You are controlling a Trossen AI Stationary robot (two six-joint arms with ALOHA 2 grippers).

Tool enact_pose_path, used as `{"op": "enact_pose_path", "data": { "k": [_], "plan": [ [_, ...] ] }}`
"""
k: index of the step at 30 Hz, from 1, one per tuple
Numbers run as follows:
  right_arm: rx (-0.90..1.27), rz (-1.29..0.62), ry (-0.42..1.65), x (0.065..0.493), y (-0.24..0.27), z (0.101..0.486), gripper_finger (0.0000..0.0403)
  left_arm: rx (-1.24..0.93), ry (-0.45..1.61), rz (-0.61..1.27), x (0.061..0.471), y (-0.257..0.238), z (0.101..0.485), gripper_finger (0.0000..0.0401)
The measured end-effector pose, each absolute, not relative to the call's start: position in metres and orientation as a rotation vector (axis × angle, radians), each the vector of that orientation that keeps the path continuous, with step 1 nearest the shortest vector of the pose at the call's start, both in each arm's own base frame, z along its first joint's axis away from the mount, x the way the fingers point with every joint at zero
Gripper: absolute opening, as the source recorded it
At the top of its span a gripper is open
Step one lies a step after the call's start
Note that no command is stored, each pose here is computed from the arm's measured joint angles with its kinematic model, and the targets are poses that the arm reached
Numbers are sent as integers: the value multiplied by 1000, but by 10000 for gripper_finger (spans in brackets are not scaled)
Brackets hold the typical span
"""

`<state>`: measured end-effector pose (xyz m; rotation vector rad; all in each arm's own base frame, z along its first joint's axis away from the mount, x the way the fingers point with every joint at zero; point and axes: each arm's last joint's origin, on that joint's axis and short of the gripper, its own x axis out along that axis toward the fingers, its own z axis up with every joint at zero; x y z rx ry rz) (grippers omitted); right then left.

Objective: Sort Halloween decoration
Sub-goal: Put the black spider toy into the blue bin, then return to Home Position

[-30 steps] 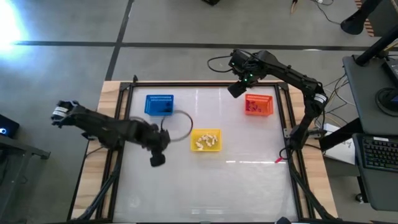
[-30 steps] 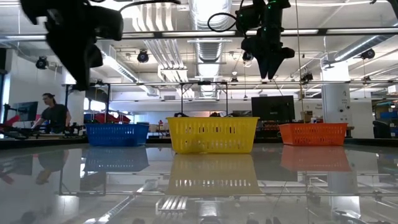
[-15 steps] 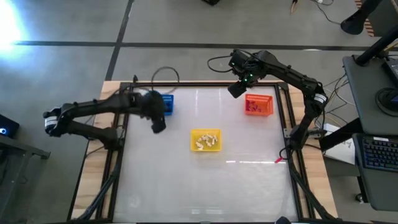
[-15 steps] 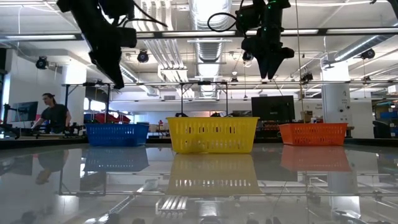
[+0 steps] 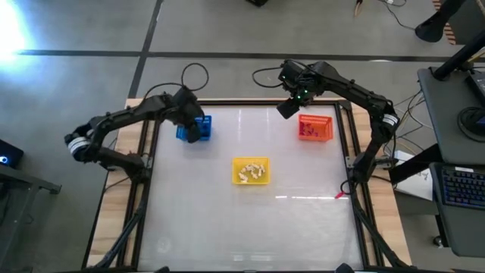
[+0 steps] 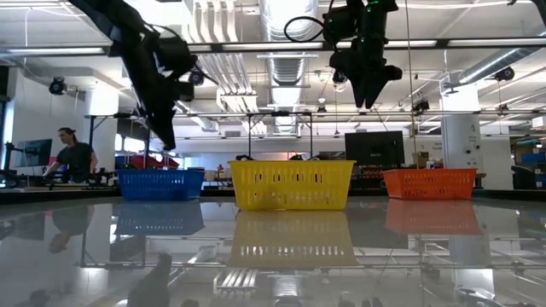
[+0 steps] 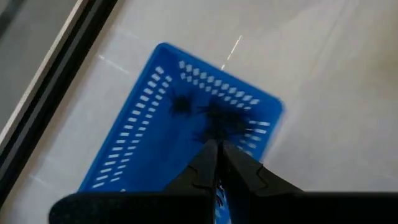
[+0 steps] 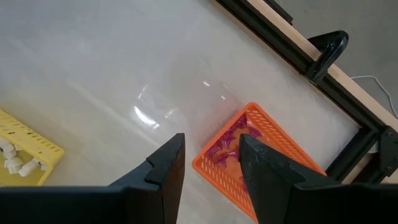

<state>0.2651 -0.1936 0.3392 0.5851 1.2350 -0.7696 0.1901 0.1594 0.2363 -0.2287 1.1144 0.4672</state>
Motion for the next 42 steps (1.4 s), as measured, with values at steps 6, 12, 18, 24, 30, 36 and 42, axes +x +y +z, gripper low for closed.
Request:
{"op": "enact_pose_path", "data": {
  "k": [6, 12, 18, 24, 30, 36, 42],
  "plan": [
    [591, -774, 1232, 265, -194, 339, 144, -242, 1172, 421, 194, 172, 218, 0],
    [588, -772, 1232, 265, -194, 339, 144, -209, 1188, 393, 201, 178, 210, 1],
    [600, -782, 1228, 265, -194, 339, 144, -206, 1176, 399, 205, 181, 213, 31],
    [624, -801, 1222, 265, -193, 339, 144, -218, 1186, 399, 204, 180, 217, 81],
    [570, -758, 1248, 265, -193, 339, 144, -298, 1197, 425, 200, 176, 224, 114],
    [489, -669, 1262, 270, -181, 342, 144, -405, 959, 264, 195, 159, 254, 115],
    [394, -407, 1063, 279, -150, 367, 139, -408, 753, 225, 178, 136, 294, 115]
  ]
}}
